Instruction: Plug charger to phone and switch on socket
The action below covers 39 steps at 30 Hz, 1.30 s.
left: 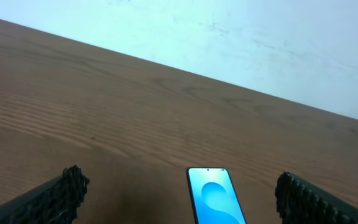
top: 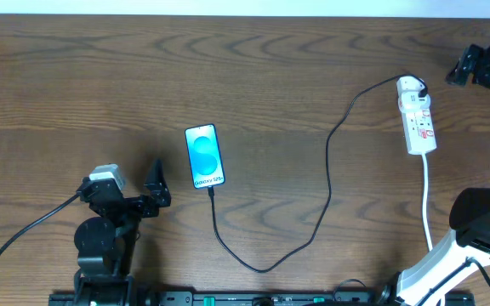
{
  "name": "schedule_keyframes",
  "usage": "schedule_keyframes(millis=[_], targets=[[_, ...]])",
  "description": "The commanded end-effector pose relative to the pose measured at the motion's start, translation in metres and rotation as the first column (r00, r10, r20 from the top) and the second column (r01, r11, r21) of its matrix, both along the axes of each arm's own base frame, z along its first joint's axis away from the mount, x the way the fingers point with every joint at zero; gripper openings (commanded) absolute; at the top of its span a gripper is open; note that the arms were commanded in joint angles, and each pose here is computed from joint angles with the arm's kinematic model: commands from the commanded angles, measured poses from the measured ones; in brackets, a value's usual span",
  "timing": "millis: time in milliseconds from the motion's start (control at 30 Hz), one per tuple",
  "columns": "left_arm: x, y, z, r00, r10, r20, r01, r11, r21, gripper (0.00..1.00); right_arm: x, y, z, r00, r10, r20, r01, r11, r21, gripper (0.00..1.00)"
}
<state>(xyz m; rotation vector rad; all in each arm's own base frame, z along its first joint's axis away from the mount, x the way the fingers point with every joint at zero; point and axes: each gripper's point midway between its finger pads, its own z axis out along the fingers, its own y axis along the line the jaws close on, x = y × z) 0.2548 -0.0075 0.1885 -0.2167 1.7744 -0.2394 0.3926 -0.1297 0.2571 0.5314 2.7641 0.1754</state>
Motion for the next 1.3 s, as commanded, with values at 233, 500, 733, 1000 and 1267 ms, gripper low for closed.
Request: schedule_keyframes(millis=[233, 500, 733, 1000, 1267], targets=[[-0.004, 0.001, 0.007, 0.998, 0.004, 0.057, -0.005, 1.000, 0.008, 0.99, 0.000, 0.003, 0.010, 1.000, -0.003, 0.028, 0.004, 1.000, -0.003, 0.99], [-0.016, 0.001, 0.005, 0.985, 0.007, 0.174, -0.007, 1.000, -0.004, 0.99, 0.000, 0.003, 0.010, 1.000, -0.003, 0.028, 0.004, 1.000, -0.003, 0.99], [-0.011, 0.001, -0.011, 0.984, 0.014, 0.179, -0.007, 0.999, -0.038, 0.99, 0.000, 0.003, 0.010, 1.000, -0.003, 0.028, 0.004, 1.000, -0.003, 0.99], [-0.008, 0.002, -0.017, 0.980, 0.018, 0.196, -0.010, 0.999, -0.040, 0.99, 0.000, 0.003, 0.010, 1.000, -0.003, 0.028, 0.004, 1.000, -0.003, 0.99], [-0.010, 0.002, -0.042, 0.995, 0.017, 0.095, -0.014, 0.999, -0.031, 0.99, 0.000, 0.003, 0.010, 1.000, -0.003, 0.028, 0.004, 1.000, -0.003, 0.99]])
